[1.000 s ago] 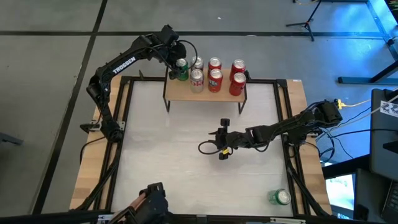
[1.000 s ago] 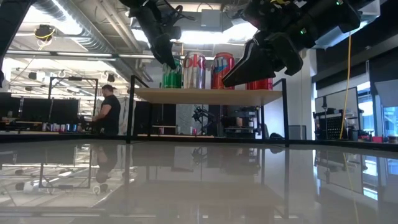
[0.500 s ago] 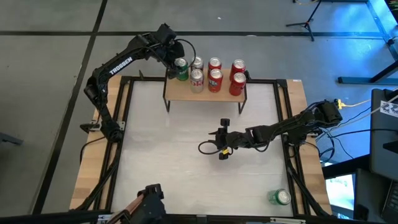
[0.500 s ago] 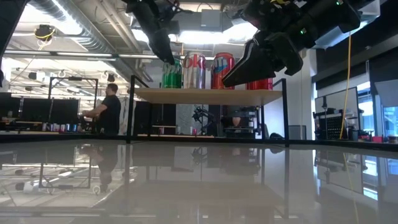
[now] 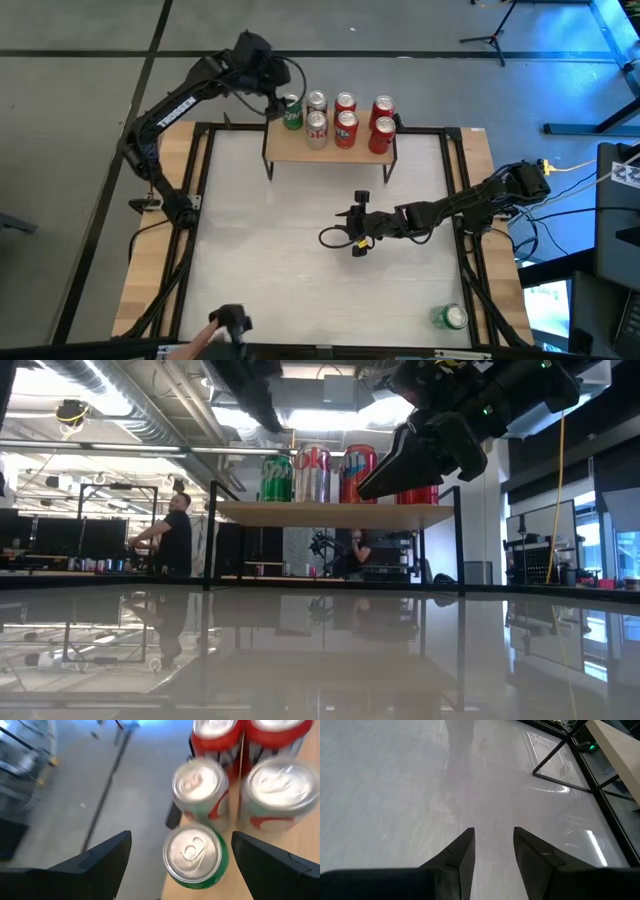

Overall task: Place canned beverage on shelf
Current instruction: Put the green soda can on the shelf and align with the other green soda can

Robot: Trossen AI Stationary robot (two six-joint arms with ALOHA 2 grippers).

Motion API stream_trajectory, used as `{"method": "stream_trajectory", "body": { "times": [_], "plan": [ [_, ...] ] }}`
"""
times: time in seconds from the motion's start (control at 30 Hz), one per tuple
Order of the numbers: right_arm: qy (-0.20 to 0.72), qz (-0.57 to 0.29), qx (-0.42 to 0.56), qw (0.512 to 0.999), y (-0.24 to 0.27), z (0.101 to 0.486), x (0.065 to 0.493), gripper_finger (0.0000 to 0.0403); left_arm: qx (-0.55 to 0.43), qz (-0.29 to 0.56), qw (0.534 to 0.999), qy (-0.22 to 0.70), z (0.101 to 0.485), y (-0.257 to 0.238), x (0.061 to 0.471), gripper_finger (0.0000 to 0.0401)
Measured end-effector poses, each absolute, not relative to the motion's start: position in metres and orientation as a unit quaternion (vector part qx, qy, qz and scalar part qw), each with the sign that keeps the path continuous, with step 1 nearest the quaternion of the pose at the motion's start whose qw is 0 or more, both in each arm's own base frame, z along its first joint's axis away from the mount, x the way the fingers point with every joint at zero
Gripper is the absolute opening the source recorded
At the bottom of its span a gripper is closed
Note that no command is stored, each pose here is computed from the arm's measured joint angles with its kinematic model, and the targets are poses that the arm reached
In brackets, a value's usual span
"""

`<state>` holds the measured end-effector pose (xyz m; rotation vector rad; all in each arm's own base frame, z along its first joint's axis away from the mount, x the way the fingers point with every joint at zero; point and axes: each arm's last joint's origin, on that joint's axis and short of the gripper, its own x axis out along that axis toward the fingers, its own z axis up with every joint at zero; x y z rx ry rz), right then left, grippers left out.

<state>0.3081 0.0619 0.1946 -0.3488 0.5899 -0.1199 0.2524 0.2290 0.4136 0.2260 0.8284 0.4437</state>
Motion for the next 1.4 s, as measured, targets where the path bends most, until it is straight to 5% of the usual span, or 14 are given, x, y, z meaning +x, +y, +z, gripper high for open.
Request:
{"method": "stream_trajectory", "body": {
  "times": [0.23, 0.43, 0.73, 0.9, 1.23, 1.4],
  "plan": [
    [0.287, -0.059, -0.170, 0.941, 0.062, 0.195, 0.308, 0.0133, 0.138, 0.232, 0.906, 0.327, 0.457, 0.184, 0.233, 0.0332],
    [0.266, -0.058, -0.163, 0.948, 0.063, 0.199, 0.311, 0.0133, 0.121, 0.127, 0.939, 0.296, 0.476, 0.125, 0.217, 0.0332],
    [0.278, -0.051, -0.159, 0.946, 0.069, 0.211, 0.315, 0.0141, 0.109, 0.043, 0.947, 0.299, 0.431, 0.037, 0.209, 0.0332],
    [0.290, -0.033, -0.146, 0.945, 0.083, 0.229, 0.318, 0.0198, 0.112, 0.051, 0.954, 0.274, 0.385, -0.012, 0.213, 0.0332],
    [0.407, 0.027, -0.116, 0.906, 0.133, 0.275, 0.296, 0.0386, 0.092, 0.057, 0.970, 0.218, 0.309, -0.104, 0.220, 0.0332],
    [0.476, 0.051, -0.053, 0.877, 0.155, 0.293, 0.273, 0.0379, 0.075, 0.012, 0.982, 0.173, 0.289, -0.139, 0.231, 0.0332]
  ]
}}
